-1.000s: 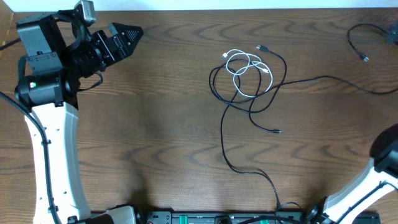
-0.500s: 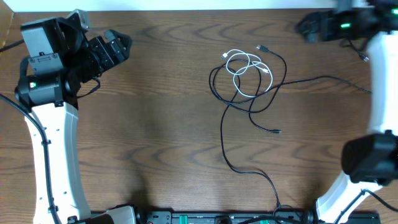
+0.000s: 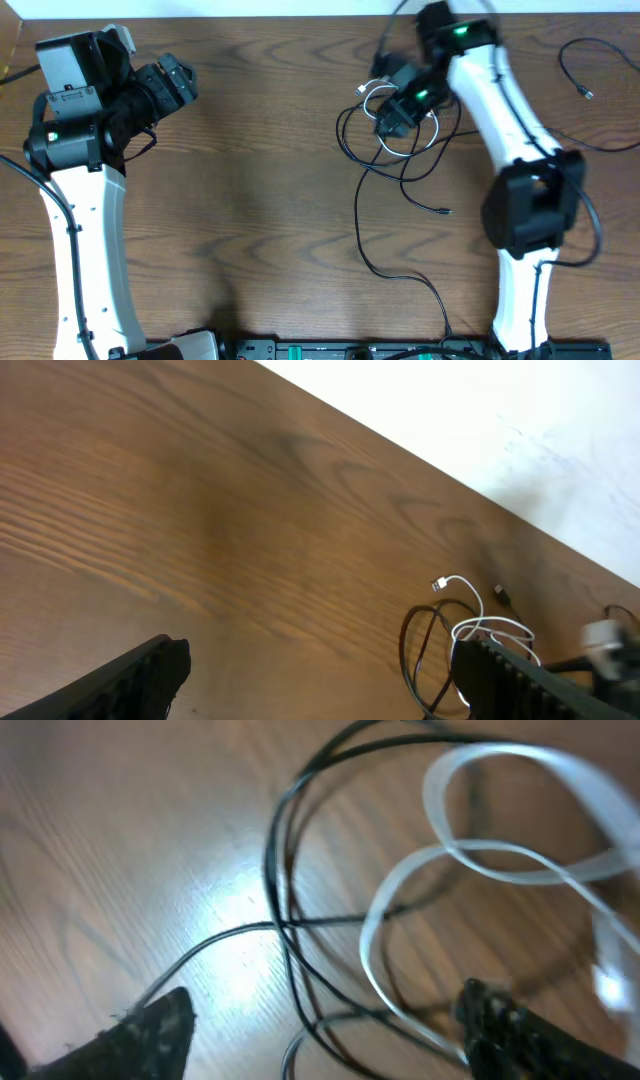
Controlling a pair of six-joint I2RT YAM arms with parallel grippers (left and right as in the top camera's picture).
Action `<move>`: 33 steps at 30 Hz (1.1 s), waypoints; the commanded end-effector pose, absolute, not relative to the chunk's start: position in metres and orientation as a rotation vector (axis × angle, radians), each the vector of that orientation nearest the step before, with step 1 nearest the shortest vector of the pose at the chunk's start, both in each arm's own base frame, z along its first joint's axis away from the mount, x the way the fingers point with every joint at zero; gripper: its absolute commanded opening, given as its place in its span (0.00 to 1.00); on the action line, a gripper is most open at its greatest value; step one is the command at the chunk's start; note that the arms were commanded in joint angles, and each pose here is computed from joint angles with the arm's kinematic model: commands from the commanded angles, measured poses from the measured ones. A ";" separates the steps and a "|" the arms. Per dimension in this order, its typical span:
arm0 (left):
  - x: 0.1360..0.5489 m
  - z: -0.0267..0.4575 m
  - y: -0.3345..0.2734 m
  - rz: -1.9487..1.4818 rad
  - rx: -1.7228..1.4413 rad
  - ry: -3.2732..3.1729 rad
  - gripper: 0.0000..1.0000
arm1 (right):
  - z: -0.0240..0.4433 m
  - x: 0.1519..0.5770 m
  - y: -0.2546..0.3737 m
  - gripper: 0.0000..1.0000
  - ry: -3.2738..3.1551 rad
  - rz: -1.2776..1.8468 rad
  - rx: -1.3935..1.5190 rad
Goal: Untangle cables
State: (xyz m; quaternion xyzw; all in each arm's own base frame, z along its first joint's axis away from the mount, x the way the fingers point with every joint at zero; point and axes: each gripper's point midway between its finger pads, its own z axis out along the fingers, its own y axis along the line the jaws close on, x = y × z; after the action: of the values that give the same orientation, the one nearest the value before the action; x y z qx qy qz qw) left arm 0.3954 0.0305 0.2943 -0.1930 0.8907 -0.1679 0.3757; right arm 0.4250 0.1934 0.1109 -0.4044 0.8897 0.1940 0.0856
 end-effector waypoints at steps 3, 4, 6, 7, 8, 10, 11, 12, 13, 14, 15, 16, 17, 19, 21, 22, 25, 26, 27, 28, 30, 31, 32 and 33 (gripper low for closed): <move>0.396 0.301 0.035 -0.396 -0.477 2.265 0.90 | 0.071 0.407 0.224 0.73 2.593 0.523 -1.514; 0.396 0.301 0.035 -0.396 -0.477 2.265 0.90 | 0.066 0.406 0.226 0.73 2.599 0.514 -1.529; 0.396 0.301 0.035 -0.396 -0.477 2.265 0.90 | 0.054 0.401 0.231 0.71 2.615 0.505 -1.563; 0.396 0.301 0.035 -0.396 -0.477 2.265 0.90 | 0.049 0.398 0.234 0.70 2.622 0.507 -1.578; 0.396 0.301 0.035 -0.396 -0.477 2.265 0.90 | 0.044 0.396 0.236 0.69 2.628 0.509 -1.589; 0.396 0.301 0.035 -0.396 -0.477 2.265 0.90 | 0.037 0.395 0.238 0.67 2.638 0.502 -1.600; 0.396 0.301 0.035 -0.396 -0.477 2.265 0.90 | 0.034 0.395 0.238 0.67 2.645 0.488 -1.604; 0.396 0.301 0.035 -0.396 -0.477 2.266 0.90 | 0.029 0.395 0.238 0.66 2.652 0.475 -1.612; 0.396 0.301 0.035 -0.396 -0.478 2.266 0.90 | 0.026 0.395 0.237 0.65 2.659 0.456 -1.619; 0.396 0.300 0.035 -0.396 -0.478 2.267 0.90 | 0.021 0.395 0.234 0.65 2.670 0.434 -1.626; 0.396 0.300 0.035 -0.396 -0.478 2.268 0.90 | 0.017 0.396 0.232 0.64 2.688 0.412 -1.623; 0.397 0.300 0.035 -0.396 -0.478 2.268 0.90 | 0.013 0.396 0.229 0.64 2.707 0.391 -1.615; 0.397 0.300 0.035 -0.396 -0.478 2.268 0.90 | 0.009 0.395 0.227 0.62 2.726 0.383 -1.614; 0.397 0.300 0.035 -0.396 -0.478 2.268 0.90 | 0.007 0.393 0.226 0.60 2.738 0.395 -1.613; 0.397 0.300 0.035 -0.396 -0.478 2.268 0.90 | 0.007 0.392 0.227 0.57 2.740 0.403 -1.610; 0.397 0.300 0.035 -0.396 -0.478 2.268 0.90 | 0.007 0.390 0.230 0.55 2.737 0.417 -1.614; 0.397 0.300 0.035 -0.396 -0.478 2.268 0.90 | 0.007 0.385 0.234 0.49 2.738 0.437 -1.628; 0.397 0.300 0.035 -0.396 -0.478 2.268 0.90 | 0.007 0.385 0.234 0.48 2.738 0.437 -1.630; 0.397 0.300 0.035 -0.396 -0.478 2.268 0.90 | 0.007 0.385 0.234 0.45 2.738 0.437 -1.630; 0.397 0.300 0.035 -0.396 -0.478 2.268 0.90 | 0.007 0.385 0.234 0.44 2.739 0.437 -1.631; 0.397 0.300 0.035 -0.396 -0.478 2.268 0.90 | 0.006 0.383 0.234 0.41 2.744 0.439 -1.632; 0.397 0.300 0.035 -0.396 -0.478 2.268 0.90 | 0.006 0.383 0.233 0.40 2.748 0.440 -1.632; 0.397 0.300 0.035 -0.396 -0.478 2.268 0.90 | 0.005 0.382 0.232 0.38 2.752 0.441 -1.634; 0.397 0.300 0.035 -0.396 -0.478 2.268 0.90 | 0.004 0.381 0.232 0.37 2.757 0.443 -1.634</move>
State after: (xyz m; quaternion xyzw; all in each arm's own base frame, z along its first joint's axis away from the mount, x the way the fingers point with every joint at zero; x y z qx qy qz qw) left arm 0.3953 0.0310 0.2940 -0.1938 0.8909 -0.1667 0.3755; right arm 0.3873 0.2312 0.0099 -0.5052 0.8524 0.1305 -0.0344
